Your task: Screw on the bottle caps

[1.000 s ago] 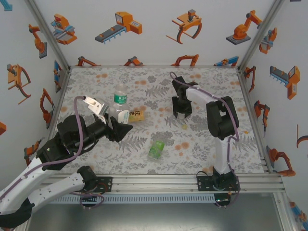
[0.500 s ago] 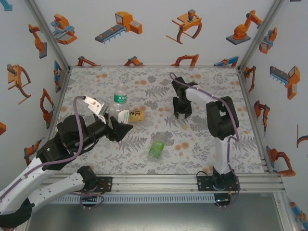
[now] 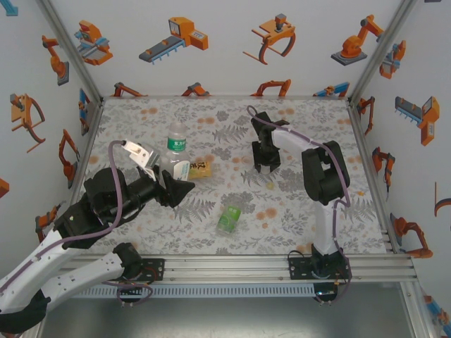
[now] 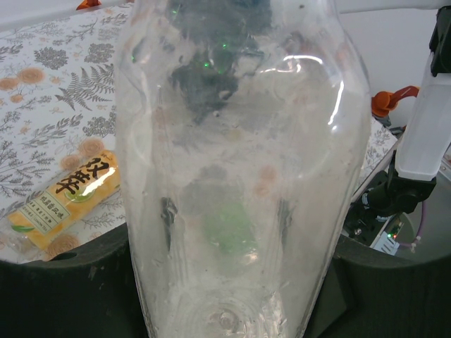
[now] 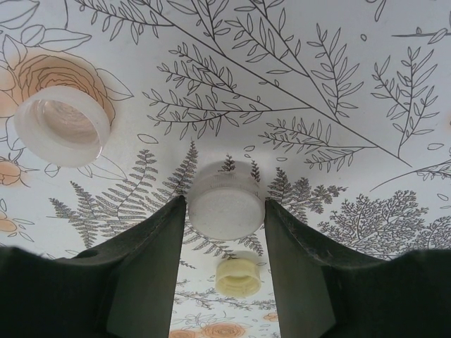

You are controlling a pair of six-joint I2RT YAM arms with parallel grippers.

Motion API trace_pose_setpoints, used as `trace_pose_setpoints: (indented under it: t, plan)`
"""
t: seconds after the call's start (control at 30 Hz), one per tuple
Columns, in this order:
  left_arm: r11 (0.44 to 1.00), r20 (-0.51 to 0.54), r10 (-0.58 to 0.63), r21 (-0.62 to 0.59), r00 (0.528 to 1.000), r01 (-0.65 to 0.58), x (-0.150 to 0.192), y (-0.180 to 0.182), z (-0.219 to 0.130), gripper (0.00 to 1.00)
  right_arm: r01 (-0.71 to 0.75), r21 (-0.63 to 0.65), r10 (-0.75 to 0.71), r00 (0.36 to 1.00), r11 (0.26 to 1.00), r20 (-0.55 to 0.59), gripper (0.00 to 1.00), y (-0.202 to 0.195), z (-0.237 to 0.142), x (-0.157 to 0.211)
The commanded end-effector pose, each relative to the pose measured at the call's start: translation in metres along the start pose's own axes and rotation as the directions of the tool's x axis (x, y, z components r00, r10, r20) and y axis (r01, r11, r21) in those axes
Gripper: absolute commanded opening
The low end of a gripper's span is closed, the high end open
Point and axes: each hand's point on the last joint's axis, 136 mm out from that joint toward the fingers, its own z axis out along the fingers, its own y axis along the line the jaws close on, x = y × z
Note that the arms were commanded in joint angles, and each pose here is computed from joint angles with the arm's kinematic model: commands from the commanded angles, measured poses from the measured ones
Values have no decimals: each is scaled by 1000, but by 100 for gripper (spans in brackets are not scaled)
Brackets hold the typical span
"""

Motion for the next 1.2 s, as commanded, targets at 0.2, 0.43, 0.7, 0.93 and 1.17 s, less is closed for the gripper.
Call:
trace_pose_setpoints:
  t: [0.2,0.43,0.7,0.93,1.17]
  plan:
    - [1000,25,-2,7,1000,2,-7,-1,-4,0,19,-14,-19,1000,1000,20,40,2,-9,3]
    - [999,-82,44,21,996,-42,28,1,7,0,40,-58,-36,996,998,82,34,4,-51,4]
    - [963,-133,217,193,967,-189,53,-22,13,0,147,-298,-78,970,943,231,29,35,-132,19]
    - [880,-137,372,367,918,-302,67,-46,13,0,409,-483,-122,845,774,521,24,68,-232,49]
    - [825,-204,458,459,865,-329,85,-53,20,0,624,-517,-74,677,586,732,16,84,-322,87]
